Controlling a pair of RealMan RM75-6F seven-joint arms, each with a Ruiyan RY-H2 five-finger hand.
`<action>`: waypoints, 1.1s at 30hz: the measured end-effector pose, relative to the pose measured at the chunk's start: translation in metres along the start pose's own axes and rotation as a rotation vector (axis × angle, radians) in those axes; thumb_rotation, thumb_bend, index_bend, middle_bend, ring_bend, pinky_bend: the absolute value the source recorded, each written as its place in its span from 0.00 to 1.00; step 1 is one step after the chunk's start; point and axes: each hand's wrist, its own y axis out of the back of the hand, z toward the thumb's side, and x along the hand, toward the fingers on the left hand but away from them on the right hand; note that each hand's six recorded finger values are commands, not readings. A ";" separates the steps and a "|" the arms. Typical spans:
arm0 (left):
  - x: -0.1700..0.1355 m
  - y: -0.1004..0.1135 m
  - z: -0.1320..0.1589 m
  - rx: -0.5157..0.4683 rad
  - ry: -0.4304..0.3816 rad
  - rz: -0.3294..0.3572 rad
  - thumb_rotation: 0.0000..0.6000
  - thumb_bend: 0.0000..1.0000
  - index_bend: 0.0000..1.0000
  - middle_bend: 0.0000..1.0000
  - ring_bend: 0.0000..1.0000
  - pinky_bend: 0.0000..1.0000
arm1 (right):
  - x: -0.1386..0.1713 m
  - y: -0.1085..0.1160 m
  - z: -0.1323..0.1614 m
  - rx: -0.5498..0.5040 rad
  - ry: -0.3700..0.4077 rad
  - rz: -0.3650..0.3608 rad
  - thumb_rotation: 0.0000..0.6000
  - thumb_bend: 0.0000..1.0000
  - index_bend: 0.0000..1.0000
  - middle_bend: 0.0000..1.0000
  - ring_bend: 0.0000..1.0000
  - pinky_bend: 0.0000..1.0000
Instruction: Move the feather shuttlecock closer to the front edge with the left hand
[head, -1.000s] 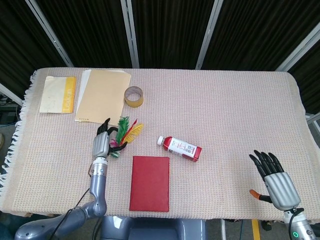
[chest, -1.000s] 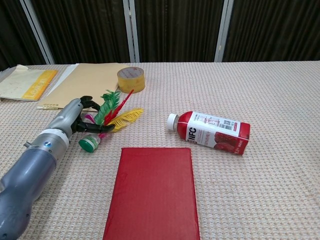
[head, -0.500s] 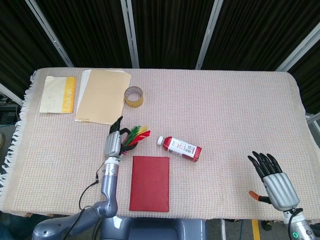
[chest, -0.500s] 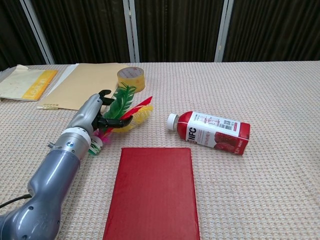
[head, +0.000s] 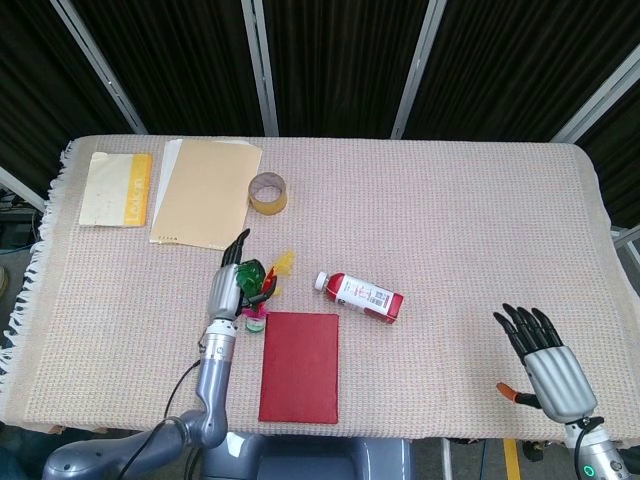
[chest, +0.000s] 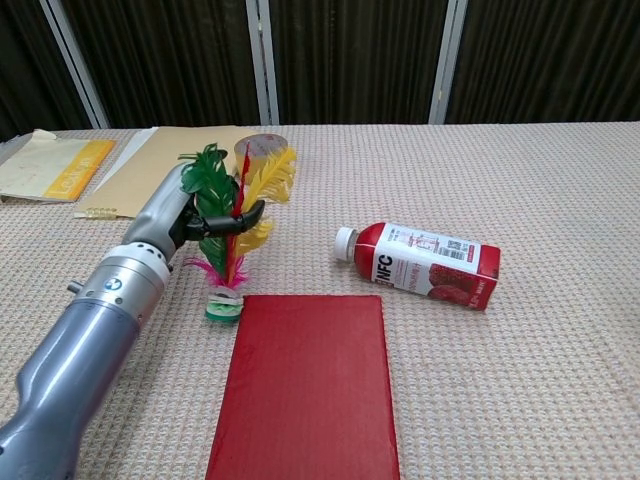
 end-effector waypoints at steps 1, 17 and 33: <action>-0.003 0.002 0.003 -0.009 -0.011 -0.005 0.87 0.34 0.67 0.00 0.00 0.00 | 0.000 0.000 0.001 0.001 0.002 0.000 1.00 0.02 0.00 0.00 0.00 0.00; -0.066 0.052 0.025 -0.039 -0.132 -0.087 0.87 0.33 0.65 0.00 0.00 0.00 | 0.004 -0.002 0.006 0.016 0.012 -0.003 1.00 0.02 0.00 0.00 0.00 0.00; -0.131 0.063 0.003 0.032 -0.181 -0.250 0.87 0.33 0.61 0.00 0.00 0.00 | 0.009 0.002 0.006 0.026 0.000 -0.028 1.00 0.03 0.00 0.00 0.00 0.00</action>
